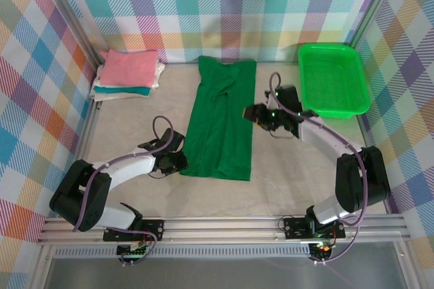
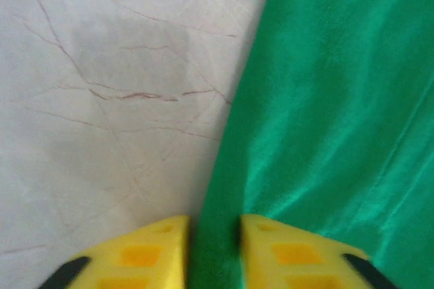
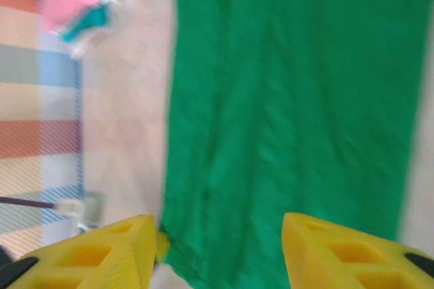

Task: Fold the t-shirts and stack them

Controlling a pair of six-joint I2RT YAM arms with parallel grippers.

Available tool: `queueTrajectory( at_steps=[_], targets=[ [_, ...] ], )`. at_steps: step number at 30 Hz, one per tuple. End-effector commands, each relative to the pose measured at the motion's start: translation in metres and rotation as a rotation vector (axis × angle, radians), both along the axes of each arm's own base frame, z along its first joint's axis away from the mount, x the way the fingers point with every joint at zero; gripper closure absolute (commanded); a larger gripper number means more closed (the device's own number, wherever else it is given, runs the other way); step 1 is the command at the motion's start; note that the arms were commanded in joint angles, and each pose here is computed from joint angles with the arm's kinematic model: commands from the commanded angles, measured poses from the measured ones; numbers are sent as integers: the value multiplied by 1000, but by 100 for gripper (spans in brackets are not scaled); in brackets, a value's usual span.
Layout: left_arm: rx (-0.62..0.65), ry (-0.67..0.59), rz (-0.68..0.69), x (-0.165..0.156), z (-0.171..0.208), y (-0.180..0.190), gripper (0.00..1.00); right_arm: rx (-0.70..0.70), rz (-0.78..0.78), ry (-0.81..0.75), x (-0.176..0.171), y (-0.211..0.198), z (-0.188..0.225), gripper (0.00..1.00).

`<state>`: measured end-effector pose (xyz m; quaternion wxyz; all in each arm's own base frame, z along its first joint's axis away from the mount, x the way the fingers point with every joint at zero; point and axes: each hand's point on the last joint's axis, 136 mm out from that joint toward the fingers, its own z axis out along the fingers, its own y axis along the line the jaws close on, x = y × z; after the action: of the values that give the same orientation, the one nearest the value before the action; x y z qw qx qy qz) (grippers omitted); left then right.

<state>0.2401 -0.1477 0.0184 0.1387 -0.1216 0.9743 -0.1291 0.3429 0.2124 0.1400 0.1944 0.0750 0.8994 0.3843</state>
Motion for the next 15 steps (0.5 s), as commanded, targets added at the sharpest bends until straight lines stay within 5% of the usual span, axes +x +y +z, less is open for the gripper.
queueTrajectory(
  at_steps=[1, 5, 15],
  targets=[
    [-125, -37, -70, -3, 6, -31, 88, -28, -47, 24, -27, -14, -16, 47],
    [-169, -75, -68, -18, 8, -34, 100, -115, -107, 142, -78, -44, -48, 43],
    [-180, -71, -76, -56, 5, -32, 100, 5, 9, 356, -166, -40, -86, 33]
  ],
)
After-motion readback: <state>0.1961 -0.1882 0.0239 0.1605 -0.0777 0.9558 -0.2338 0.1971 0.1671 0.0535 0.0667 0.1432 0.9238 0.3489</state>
